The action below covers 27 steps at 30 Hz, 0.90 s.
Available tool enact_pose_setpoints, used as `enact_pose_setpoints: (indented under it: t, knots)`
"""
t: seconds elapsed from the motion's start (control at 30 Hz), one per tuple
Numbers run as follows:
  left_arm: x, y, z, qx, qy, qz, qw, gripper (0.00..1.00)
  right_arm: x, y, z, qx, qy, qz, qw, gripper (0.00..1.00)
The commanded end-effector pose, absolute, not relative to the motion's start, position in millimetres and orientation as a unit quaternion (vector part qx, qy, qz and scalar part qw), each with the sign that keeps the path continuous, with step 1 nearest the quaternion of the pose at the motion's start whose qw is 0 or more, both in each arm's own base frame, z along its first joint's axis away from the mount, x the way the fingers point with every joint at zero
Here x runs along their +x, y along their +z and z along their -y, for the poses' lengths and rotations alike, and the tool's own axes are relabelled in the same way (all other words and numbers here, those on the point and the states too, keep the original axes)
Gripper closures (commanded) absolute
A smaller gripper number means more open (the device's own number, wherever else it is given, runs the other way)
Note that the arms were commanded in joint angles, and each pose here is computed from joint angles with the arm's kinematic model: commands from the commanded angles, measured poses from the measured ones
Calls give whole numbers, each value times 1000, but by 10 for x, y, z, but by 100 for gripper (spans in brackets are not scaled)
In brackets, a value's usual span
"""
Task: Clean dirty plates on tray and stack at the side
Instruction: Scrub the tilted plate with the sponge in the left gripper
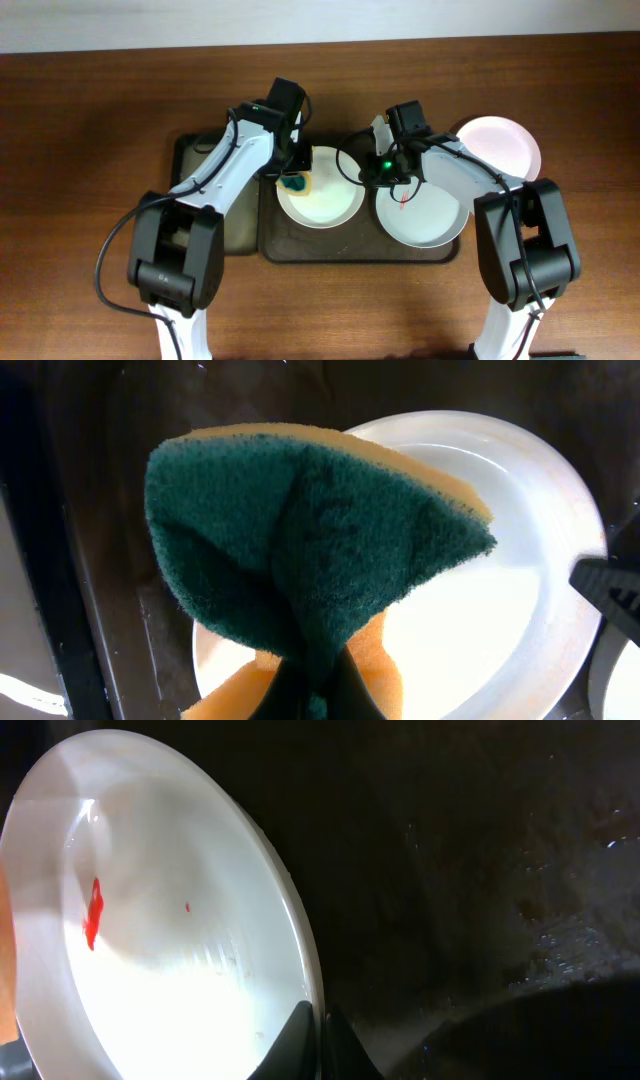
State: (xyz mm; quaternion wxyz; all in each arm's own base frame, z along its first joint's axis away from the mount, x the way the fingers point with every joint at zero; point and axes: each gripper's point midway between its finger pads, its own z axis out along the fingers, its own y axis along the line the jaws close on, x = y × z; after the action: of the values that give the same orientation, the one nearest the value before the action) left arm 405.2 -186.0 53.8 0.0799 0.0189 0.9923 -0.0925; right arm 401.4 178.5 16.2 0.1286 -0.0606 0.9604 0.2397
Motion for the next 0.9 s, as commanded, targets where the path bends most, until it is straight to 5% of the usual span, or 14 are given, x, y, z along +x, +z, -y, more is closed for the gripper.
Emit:
enact_pose_setpoints:
  t: [0.0, 0.5, 0.87]
  knots:
    - [4011, 280, 1862, 16, -80, -995, 54, 100, 3986, 110, -1775, -59, 236, -962, 122, 95]
    - [3878, -348, 2067, 23, -111, -993, -12, 100, 3995, 114, -1779, -59, 236, -962, 124, 96]
    - [3942, 54, 2850, 96, -350, -932, -1, 100, 4001, 118, -1785, -60, 237, -961, 126, 96]
